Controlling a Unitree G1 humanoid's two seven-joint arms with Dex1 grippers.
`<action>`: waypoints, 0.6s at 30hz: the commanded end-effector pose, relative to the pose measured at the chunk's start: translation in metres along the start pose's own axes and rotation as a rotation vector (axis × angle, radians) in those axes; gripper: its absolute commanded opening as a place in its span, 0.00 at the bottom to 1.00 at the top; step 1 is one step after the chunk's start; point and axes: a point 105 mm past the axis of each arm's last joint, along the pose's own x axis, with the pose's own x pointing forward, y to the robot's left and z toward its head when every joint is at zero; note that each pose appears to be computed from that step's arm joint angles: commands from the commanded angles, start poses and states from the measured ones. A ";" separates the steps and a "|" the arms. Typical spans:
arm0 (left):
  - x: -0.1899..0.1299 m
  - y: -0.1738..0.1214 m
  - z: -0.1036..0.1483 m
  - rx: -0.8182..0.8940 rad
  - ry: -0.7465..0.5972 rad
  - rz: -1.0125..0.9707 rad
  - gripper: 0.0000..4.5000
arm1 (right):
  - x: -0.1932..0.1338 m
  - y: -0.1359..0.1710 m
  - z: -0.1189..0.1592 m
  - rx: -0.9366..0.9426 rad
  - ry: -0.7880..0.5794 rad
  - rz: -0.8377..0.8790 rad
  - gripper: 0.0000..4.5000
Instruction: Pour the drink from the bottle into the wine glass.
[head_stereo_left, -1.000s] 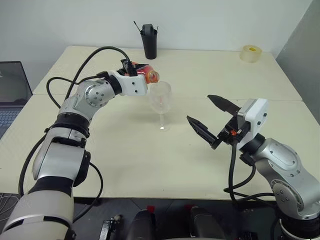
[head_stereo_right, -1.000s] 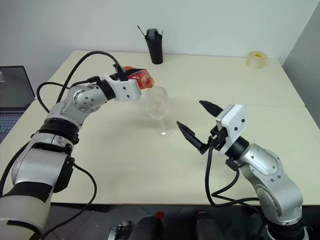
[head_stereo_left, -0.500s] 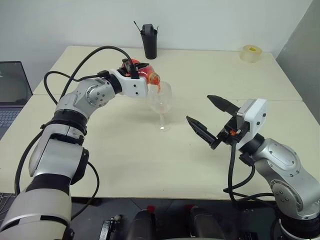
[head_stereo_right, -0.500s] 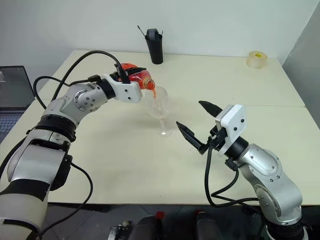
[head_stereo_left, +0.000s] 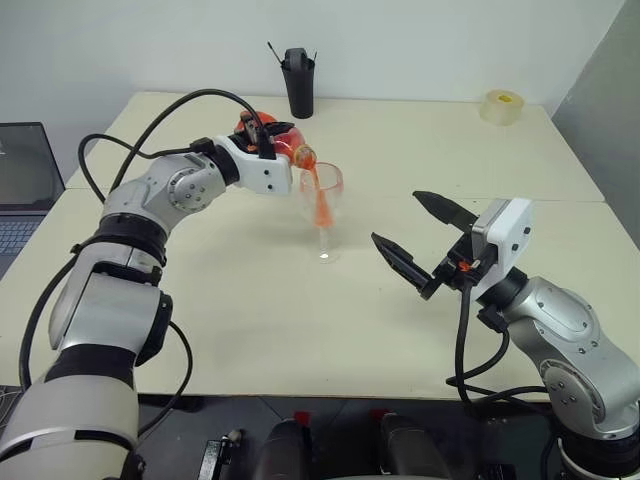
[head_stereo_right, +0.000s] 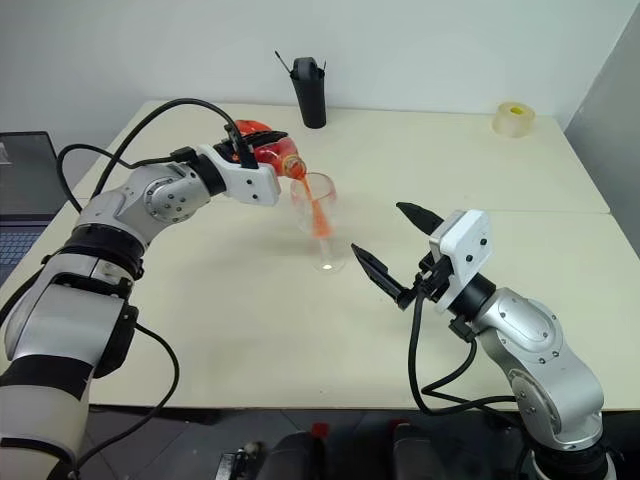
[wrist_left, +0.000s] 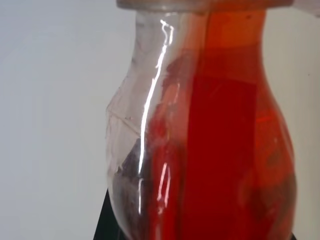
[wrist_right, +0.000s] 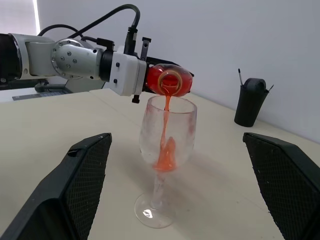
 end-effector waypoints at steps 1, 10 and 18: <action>-0.002 0.033 0.003 0.065 -0.025 0.091 0.21 | 0.000 0.002 0.013 -0.039 -0.050 0.008 1.00; -0.002 0.041 0.005 0.125 -0.034 0.133 0.21 | 0.001 0.003 0.013 -0.036 -0.046 0.017 1.00; -0.003 0.044 0.003 0.161 -0.022 0.151 0.21 | 0.001 0.004 0.011 -0.029 -0.042 0.020 1.00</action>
